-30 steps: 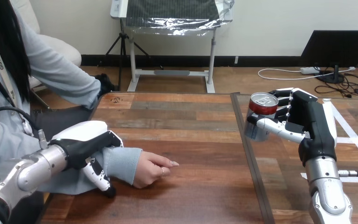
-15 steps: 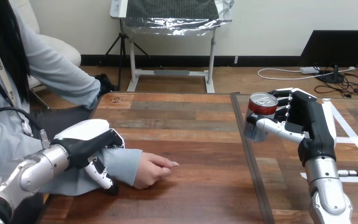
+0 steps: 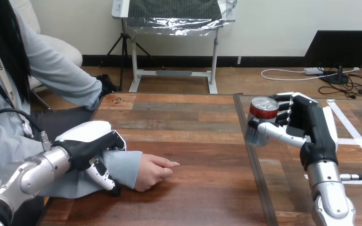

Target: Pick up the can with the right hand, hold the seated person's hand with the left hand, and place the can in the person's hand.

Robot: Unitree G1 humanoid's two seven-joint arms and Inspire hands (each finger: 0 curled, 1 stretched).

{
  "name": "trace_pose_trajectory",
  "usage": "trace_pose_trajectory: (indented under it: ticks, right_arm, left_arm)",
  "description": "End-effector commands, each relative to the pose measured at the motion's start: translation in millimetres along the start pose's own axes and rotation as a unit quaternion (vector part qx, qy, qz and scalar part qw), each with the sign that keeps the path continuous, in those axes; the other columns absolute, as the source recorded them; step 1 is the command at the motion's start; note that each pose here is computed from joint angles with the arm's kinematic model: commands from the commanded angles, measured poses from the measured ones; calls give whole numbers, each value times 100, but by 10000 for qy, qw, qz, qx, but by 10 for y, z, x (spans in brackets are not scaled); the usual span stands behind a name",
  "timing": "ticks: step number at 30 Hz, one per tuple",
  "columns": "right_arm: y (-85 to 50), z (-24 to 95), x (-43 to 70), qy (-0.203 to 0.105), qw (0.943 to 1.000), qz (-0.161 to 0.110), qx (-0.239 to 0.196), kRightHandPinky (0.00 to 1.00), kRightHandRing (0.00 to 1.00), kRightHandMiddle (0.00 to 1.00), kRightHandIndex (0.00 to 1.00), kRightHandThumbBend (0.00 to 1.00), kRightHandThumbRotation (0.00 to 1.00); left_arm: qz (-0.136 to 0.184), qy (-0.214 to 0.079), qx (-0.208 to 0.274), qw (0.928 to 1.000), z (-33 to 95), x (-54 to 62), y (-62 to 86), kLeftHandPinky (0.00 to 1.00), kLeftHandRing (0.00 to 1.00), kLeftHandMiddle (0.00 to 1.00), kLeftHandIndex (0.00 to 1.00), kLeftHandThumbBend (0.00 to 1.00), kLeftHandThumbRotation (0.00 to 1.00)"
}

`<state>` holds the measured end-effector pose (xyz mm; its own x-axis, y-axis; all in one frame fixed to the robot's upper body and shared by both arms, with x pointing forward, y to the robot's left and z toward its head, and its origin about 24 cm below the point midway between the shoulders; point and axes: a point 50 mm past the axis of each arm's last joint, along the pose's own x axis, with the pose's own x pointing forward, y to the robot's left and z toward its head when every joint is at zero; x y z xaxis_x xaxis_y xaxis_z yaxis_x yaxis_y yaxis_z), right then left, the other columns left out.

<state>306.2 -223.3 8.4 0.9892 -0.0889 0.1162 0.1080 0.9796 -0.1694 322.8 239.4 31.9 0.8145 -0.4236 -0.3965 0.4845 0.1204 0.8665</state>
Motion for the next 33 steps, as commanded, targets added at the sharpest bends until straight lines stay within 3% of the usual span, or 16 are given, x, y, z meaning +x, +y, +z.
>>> trace_pose_trajectory:
  ticks: [1, 23, 33]
  right_arm:
    - [59, 326, 297, -550, 9985, 31, 51, 34, 40, 48, 52, 72, 0]
    - [200, 254, 306, -215, 9994, 254, -57, 36, 42, 50, 54, 76, 0]
    - [277, 259, 314, -205, 9990, 375, -96, 36, 42, 50, 54, 77, 0]
  left_arm:
    - [697, -505, -58, 9963, 178, 73, 314, 25, 30, 37, 39, 81, 0]
    - [882, -687, -116, 9937, 236, 75, 393, 25, 30, 37, 40, 83, 0]
    - [977, -788, -205, 9919, 275, 77, 439, 25, 31, 37, 40, 83, 0]
